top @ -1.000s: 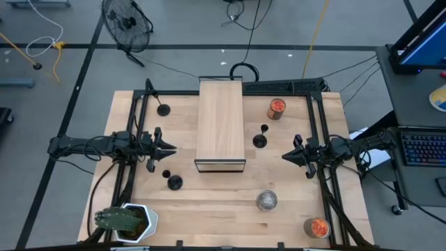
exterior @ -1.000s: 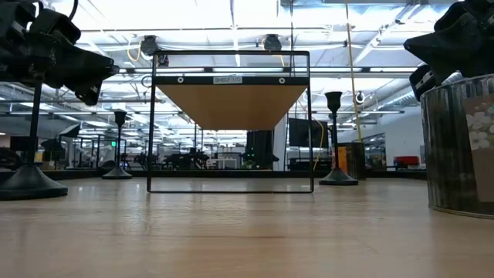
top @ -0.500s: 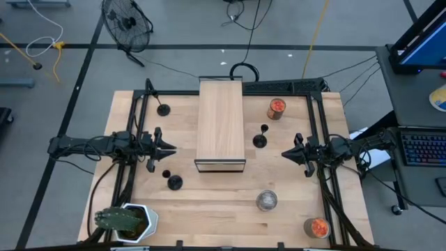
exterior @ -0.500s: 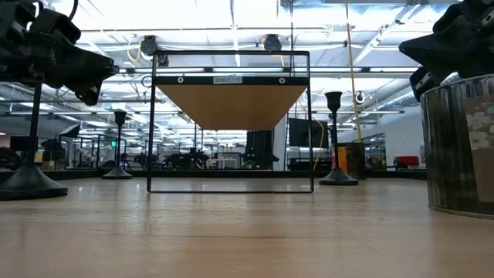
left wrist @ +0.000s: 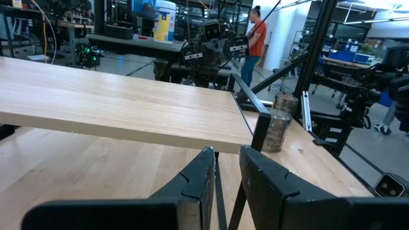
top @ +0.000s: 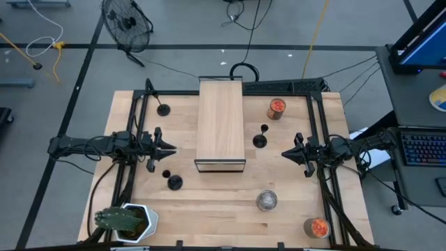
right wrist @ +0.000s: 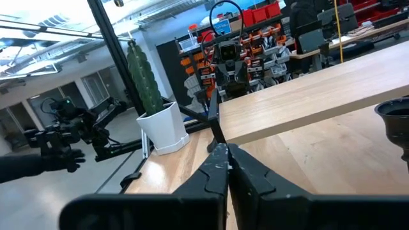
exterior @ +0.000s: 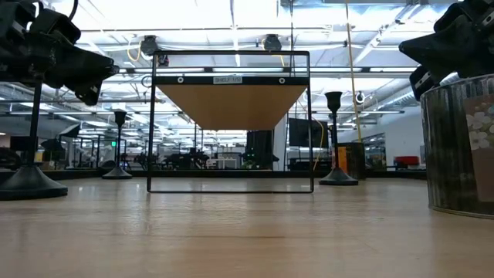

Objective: Pick & Place candle stick holders
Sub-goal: Put the top black candle holder on the shelf

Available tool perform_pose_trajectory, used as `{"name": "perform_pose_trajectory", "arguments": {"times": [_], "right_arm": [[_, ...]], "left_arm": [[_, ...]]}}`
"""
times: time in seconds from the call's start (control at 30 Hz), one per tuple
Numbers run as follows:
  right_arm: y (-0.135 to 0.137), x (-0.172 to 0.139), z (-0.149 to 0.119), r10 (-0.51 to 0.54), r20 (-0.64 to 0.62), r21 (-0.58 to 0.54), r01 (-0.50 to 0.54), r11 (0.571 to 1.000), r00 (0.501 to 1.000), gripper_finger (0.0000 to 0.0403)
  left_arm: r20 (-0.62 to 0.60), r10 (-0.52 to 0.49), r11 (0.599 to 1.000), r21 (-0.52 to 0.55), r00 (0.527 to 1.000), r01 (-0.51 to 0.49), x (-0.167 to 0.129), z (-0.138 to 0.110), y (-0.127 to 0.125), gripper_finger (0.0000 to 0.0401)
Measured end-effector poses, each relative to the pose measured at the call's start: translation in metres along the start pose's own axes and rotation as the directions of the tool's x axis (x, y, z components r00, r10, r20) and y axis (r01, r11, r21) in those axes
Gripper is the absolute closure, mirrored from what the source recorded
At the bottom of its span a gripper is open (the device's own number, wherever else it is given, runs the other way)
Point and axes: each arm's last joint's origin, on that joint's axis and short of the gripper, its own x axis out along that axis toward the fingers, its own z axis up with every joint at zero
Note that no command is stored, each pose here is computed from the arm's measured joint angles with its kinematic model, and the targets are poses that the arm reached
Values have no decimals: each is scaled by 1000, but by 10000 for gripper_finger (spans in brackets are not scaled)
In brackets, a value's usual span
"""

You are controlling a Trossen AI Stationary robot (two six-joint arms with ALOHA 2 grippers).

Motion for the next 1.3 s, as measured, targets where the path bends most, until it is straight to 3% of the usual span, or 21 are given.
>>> {"name": "perform_pose_trajectory", "arguments": {"times": [0.3,0.43,0.57,0.67,0.77,0.93,1.07,1.17,1.23,1.3], "right_arm": [[0,0,0,0,0,0,0,1000,1000,403],[0,0,0,0,0,0,0,1000,1000,403],[0,0,0,-1,0,0,1,1000,1000,403],[0,0,0,-3,1,0,3,1000,1000,403],[0,0,0,-4,1,0,4,1000,1000,403],[0,0,0,-4,1,0,4,1000,1000,403],[0,0,0,-6,2,-1,6,1000,1000,403],[-1,0,0,-43,16,-1,43,999,999,403],[-2,0,1,-80,29,0,80,997,996,403],[-3,0,1,-115,41,1,115,993,993,403]], "left_arm": [[14,-2,1000,0,1000,2,0,1,0,320],[131,21,1000,-18,991,-19,-1,12,-1,320],[389,168,981,-160,906,-113,-7,36,1,320],[498,265,959,-227,826,-171,-14,50,2,320],[458,287,958,-162,842,-238,-14,59,1,320],[229,392,919,-143,891,-367,-14,80,-1,320],[53,553,826,-167,832,-538,-17,102,0,320],[19,648,746,-213,761,-630,-14,120,1,320],[30,664,733,-224,747,-642,-9,128,2,320],[66,624,764,-261,779,-590,-4,136,0,320]]}}
